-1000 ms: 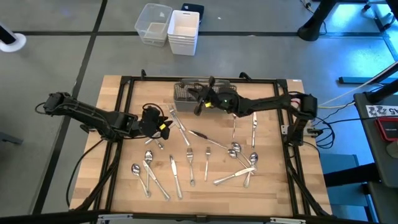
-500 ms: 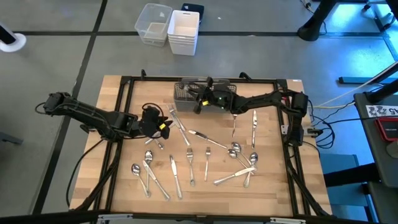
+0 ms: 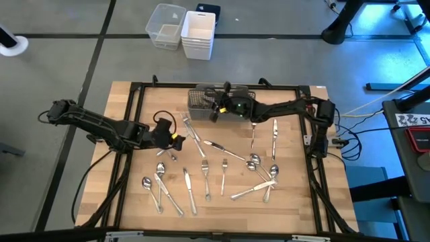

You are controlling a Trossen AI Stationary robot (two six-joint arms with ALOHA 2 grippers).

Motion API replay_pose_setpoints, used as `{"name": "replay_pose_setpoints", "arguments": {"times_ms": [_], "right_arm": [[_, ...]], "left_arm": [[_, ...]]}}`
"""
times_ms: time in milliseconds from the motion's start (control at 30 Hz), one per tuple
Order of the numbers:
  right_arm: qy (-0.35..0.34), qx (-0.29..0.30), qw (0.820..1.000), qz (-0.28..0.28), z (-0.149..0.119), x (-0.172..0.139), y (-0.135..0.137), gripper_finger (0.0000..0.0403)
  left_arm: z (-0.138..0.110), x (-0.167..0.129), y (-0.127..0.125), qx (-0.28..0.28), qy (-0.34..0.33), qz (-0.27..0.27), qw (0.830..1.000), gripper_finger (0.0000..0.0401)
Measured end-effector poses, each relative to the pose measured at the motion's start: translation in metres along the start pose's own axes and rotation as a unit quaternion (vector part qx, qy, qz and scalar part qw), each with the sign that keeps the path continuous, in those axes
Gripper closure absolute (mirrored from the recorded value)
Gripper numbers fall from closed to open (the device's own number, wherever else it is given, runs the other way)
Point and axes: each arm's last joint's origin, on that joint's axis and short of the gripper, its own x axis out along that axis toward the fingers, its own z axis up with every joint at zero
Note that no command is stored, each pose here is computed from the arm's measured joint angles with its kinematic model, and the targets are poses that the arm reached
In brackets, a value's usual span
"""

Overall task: Sort silverware
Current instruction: Put the silver fork into the gray silverware organizer

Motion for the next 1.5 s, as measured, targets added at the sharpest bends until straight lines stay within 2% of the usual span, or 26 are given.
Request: {"name": "replay_pose_setpoints", "arguments": {"times_ms": [100,233,367,467,633,833,1100,1500], "right_arm": [[-0.022,0.002,1.000,0.004,0.017,-0.007,0.003,0.0304],[-0.059,0.005,0.998,0.014,0.044,-0.021,0.010,0.0304],[-0.092,0.002,0.995,0.026,0.071,-0.038,0.017,0.0304],[-0.095,-0.026,0.995,0.027,0.089,-0.053,0.022,0.0304],[-0.056,-0.061,0.996,0.022,0.107,-0.079,0.028,0.0304],[0.035,-0.088,0.995,0.037,0.106,-0.100,0.032,0.0304],[0.118,-0.110,0.986,0.041,0.110,-0.132,0.023,0.0304],[0.107,-0.069,0.991,0.030,0.139,-0.197,-0.006,0.0304]], "left_arm": [[-0.005,-0.001,0.011,-0.035,0.041,0.047,0.997,0.0246],[-0.010,-0.004,0.025,-0.093,0.086,0.119,0.985,0.0246],[-0.011,-0.007,0.034,-0.137,0.090,0.172,0.971,0.0246],[-0.011,-0.007,0.037,-0.163,0.085,0.187,0.965,0.0246],[-0.016,-0.002,0.037,-0.190,0.093,0.212,0.954,0.0246],[-0.026,0.013,0.038,-0.235,0.097,0.267,0.930,0.0246],[-0.033,0.024,0.040,-0.263,0.078,0.307,0.911,0.0246],[-0.032,0.032,0.049,-0.292,0.027,0.328,0.898,0.0246]]}}
